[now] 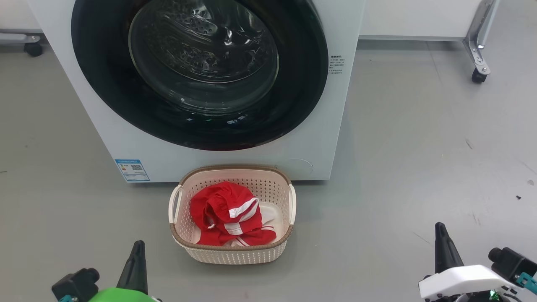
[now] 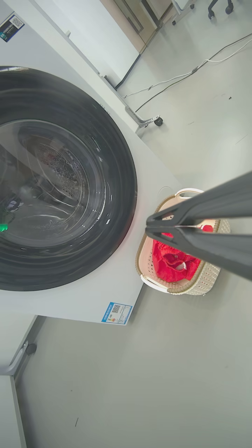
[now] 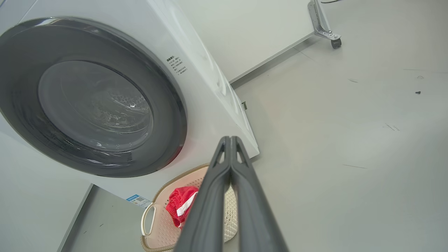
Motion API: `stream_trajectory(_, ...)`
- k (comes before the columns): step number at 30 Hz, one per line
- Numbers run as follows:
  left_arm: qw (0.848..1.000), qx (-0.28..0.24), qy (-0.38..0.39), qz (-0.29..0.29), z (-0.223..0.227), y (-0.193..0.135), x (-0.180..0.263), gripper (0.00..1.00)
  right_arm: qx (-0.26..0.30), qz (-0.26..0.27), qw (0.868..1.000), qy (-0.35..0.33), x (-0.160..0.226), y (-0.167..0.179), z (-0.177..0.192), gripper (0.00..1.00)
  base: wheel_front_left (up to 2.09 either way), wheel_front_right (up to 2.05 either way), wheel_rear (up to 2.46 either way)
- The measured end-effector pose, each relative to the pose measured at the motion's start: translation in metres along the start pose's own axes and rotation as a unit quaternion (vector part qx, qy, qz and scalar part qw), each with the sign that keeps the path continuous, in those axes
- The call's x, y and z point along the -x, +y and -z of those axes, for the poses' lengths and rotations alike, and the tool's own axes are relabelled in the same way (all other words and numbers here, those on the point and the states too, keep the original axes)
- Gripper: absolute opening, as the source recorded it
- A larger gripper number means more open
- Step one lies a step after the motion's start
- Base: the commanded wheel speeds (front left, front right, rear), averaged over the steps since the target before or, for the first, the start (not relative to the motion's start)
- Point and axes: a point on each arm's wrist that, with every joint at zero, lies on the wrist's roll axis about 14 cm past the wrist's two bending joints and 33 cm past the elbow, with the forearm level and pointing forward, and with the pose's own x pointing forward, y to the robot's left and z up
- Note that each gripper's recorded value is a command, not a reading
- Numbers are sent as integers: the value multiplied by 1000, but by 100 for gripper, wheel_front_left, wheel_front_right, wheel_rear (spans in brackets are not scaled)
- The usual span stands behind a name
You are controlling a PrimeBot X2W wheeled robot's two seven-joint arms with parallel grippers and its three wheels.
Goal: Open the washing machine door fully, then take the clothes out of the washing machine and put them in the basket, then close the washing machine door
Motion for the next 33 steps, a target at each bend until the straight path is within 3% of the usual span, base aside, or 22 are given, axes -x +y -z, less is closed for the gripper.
stream_trajectory(17,993,113,9,-16,-4,11,-7,0,-108,16,994,-1,-8,-11,-10,0,0,0,0)
stream_trajectory(33,976,215,4,-20,-13,18,-15,0,-214,22,977,-5,-16,-17,-20,0,0,0,0)
